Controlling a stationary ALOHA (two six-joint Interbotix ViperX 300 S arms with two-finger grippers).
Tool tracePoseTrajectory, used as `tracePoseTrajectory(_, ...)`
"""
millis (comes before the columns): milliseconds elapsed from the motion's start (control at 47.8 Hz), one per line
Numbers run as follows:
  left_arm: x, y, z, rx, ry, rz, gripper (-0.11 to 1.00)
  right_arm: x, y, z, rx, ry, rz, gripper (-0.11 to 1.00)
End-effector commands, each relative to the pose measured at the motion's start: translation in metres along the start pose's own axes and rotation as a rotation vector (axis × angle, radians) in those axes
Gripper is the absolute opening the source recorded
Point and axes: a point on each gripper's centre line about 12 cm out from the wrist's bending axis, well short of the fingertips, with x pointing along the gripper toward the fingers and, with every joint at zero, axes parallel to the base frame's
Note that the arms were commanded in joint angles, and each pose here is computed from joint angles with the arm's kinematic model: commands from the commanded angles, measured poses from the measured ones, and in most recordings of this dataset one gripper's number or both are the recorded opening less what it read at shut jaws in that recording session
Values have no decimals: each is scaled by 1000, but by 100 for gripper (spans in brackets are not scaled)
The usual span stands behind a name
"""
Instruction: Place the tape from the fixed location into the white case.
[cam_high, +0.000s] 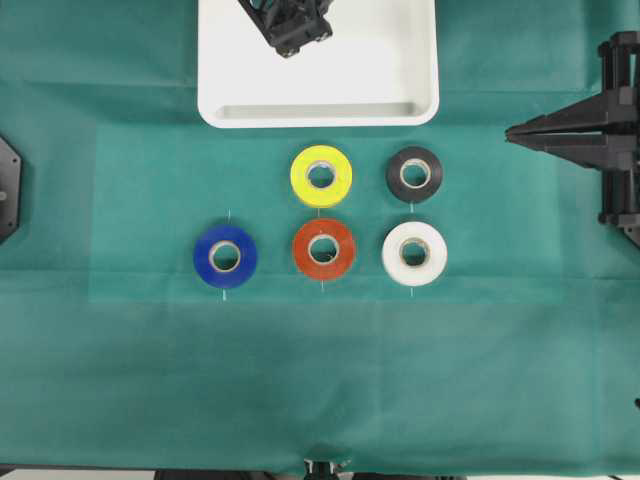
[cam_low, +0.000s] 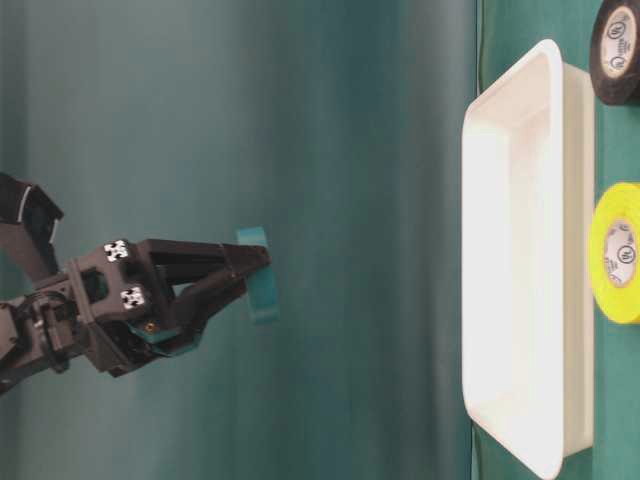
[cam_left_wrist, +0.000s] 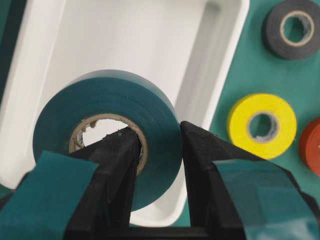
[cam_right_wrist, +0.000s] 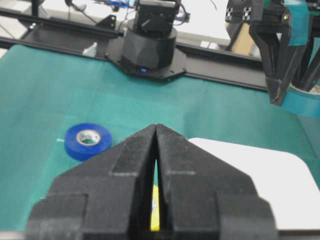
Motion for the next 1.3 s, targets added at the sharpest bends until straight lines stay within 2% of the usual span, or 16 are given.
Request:
tracePoseTrajectory(0,-5,-1,1,0,-29,0,22,2,-1,12,0,-29,-2,0)
tracePoseTrajectory(209,26,-1,-15,-2,-37,-1,22,2,-1,12,0,-29,-2,0)
tracePoseTrajectory(418,80,0,-33,-10,17,-1,22,2,-1,11,3,-28,-2,0)
tracePoseTrajectory(627,111,1,-37,-11,-6,-1,22,3,-1,10,8,-23,-2,0)
tracePoseTrajectory(795,127,4,-43,-17,-28,0,22,3,-1,9,6,-18,-2,0)
tracePoseTrajectory(1276,160,23,-60,-54,26,20,22,5,-1,7,8,-8,-2,0)
